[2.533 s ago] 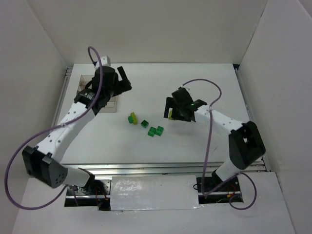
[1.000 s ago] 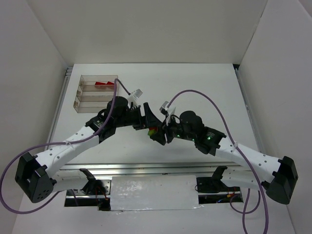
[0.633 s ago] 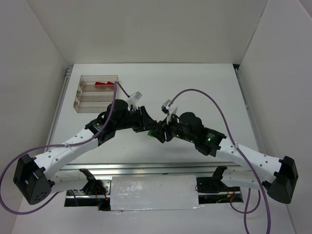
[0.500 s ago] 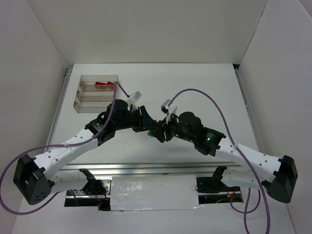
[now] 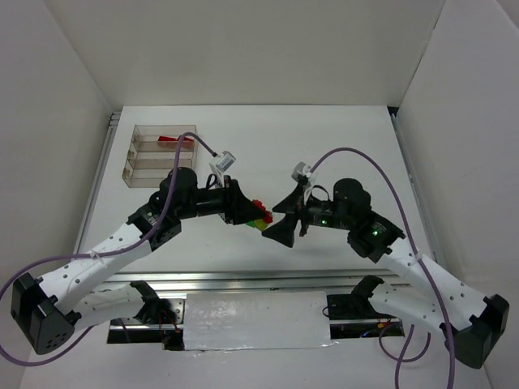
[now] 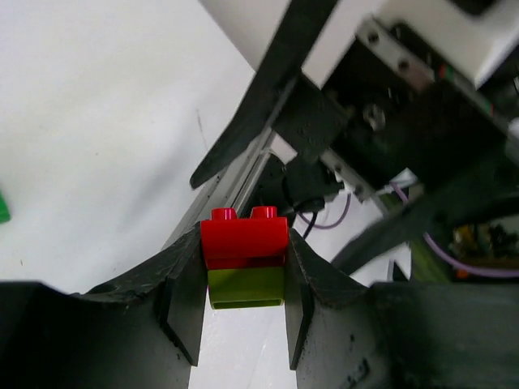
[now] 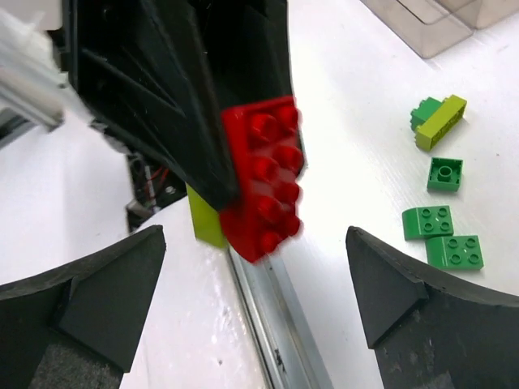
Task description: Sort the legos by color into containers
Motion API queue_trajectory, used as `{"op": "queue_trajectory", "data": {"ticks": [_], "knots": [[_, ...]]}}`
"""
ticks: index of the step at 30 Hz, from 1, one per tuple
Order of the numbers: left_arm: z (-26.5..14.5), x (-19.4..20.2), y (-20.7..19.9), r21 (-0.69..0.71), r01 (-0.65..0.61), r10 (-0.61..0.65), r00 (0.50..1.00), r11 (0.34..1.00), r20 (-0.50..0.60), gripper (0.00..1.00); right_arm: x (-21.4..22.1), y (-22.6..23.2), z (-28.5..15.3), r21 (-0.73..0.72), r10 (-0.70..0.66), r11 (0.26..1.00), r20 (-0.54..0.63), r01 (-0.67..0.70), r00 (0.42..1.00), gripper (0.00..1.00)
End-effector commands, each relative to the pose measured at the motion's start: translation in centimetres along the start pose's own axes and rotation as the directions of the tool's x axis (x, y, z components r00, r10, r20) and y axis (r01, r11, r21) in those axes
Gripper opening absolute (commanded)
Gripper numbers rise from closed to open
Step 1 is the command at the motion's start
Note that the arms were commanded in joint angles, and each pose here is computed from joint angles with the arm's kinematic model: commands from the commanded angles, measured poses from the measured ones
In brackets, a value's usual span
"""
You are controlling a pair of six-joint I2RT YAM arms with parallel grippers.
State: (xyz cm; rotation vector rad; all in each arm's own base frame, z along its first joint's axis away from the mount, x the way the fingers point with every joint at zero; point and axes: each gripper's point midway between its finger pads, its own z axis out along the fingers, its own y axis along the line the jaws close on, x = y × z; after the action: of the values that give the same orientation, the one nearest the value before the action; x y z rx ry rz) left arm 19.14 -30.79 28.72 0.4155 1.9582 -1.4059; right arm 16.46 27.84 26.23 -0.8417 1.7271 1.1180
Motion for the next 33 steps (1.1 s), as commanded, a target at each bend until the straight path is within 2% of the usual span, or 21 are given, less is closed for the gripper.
{"op": "queue_trajectory", "data": {"ticks": [1, 2, 4, 7, 9, 17, 20, 22, 23, 24, 25, 27, 29, 30, 31, 32, 33], "knots": [[-0.7, 0.4, -2.8, 0.18, -0.173, 0.175, 0.985, 0.968, 0.005, 0.0, 0.2, 4.0, -2.8, -0.259, 0.014, 0.966, -0.018, -0.018, 1.0, 0.99], [-0.8, 0.4, -3.6, 0.23, -0.213, 0.214, 0.977, 0.95, 0.019, 0.0, 0.3, 5.0, -3.4, -0.319, 0.015, 0.948, -0.022, -0.021, 1.0, 0.98], [-1.2, 1.5, -4.5, 0.316, -0.221, 0.236, 0.972, 0.923, -0.008, 0.0, -0.4, 5.3, -3.9, -0.332, 0.017, 0.943, -0.002, -0.016, 1.0, 0.96], [-1.8, 1.9, -5.9, 0.407, -0.244, 0.264, 0.965, 0.88, 0.007, 0.0, -0.9, 5.9, -4.1, -0.359, 0.021, 0.933, 0.011, -0.015, 1.0, 0.9], [-2.1, 1.8, -6.5, 0.433, -0.252, 0.269, 0.963, 0.865, 0.023, 0.0, -1.1, 5.8, -3.9, -0.362, 0.031, 0.932, 0.007, -0.026, 0.999, 0.81], [-2.4, 2.1, -7.0, 0.474, -0.237, 0.257, 0.966, 0.848, 0.022, 0.0, -1.8, 5.6, -3.3, -0.37, 0.045, 0.929, 0.028, -0.032, 0.999, 0.67], [-2.4, 2.1, -7.1, 0.484, -0.233, 0.254, 0.967, 0.843, 0.024, 0.0, -2.0, 5.5, -3.1, -0.367, 0.043, 0.93, 0.04, -0.025, 0.998, 0.59], [-2.3, 2.3, -7.1, 0.493, -0.229, 0.252, 0.968, 0.839, 0.021, 0.0, -2.2, 5.5, -3.1, -0.371, 0.038, 0.928, 0.055, -0.015, 0.998, 0.4], [-2.2, 2.3, -7.1, 0.493, -0.222, 0.247, 0.969, 0.841, 0.016, 0.0, -2.3, 5.6, -3.1, -0.375, 0.038, 0.927, 0.063, -0.011, 0.997, 0.27], [-2.0, 2.3, -7.0, 0.49, -0.219, 0.245, 0.969, 0.843, 0.012, 0.0, -2.5, 5.7, -3.1, -0.379, 0.039, 0.925, 0.071, -0.01, 0.997, 0.08], [-1.9, 2.3, -6.8, 0.485, -0.217, 0.244, 0.97, 0.847, 0.006, 0.0, -2.6, 5.8, -3.1, -0.381, 0.04, 0.924, 0.074, -0.009, 0.996, 0.0], [-1.5, 2.1, -6.5, 0.466, -0.212, 0.237, 0.971, 0.859, 0.006, 0.03, -2.6, 5.8, -3.1, -0.385, 0.04, 0.923, 0.08, -0.006, 0.996, 0.0], [-1.3, 1.6, -6.3, 0.439, -0.217, 0.235, 0.972, 0.872, 0.014, 0.28, -2.3, 5.6, -3.0, -0.379, 0.042, 0.926, 0.082, -0.008, 0.996, 0.0], [-1.1, 1.4, -6.1, 0.423, -0.224, 0.238, 0.971, 0.878, 0.02, 0.5, -2.1, 5.4, -2.9, -0.374, 0.045, 0.927, 0.08, -0.012, 0.996, 0.0], [-1.1, 1.2, -5.9, 0.405, -0.227, 0.237, 0.971, 0.886, 0.025, 0.95, -2.1, 5.3, -2.9, -0.365, 0.043, 0.931, 0.087, -0.009, 0.995, 0.0], [-1.0, 0.9, -5.8, 0.385, -0.22, 0.23, 0.973, 0.897, 0.02, 1.0, -2.2, 4.8, -2.7, -0.34, 0.048, 0.94, 0.098, -0.012, 0.994, 0.0], [-0.9, 0.6, -5.6, 0.362, -0.236, 0.24, 0.97, 0.902, 0.033, 1.0, -2.0, 4.5, -2.6, -0.322, 0.051, 0.946, 0.102, -0.016, 0.993, 0.0]]}}
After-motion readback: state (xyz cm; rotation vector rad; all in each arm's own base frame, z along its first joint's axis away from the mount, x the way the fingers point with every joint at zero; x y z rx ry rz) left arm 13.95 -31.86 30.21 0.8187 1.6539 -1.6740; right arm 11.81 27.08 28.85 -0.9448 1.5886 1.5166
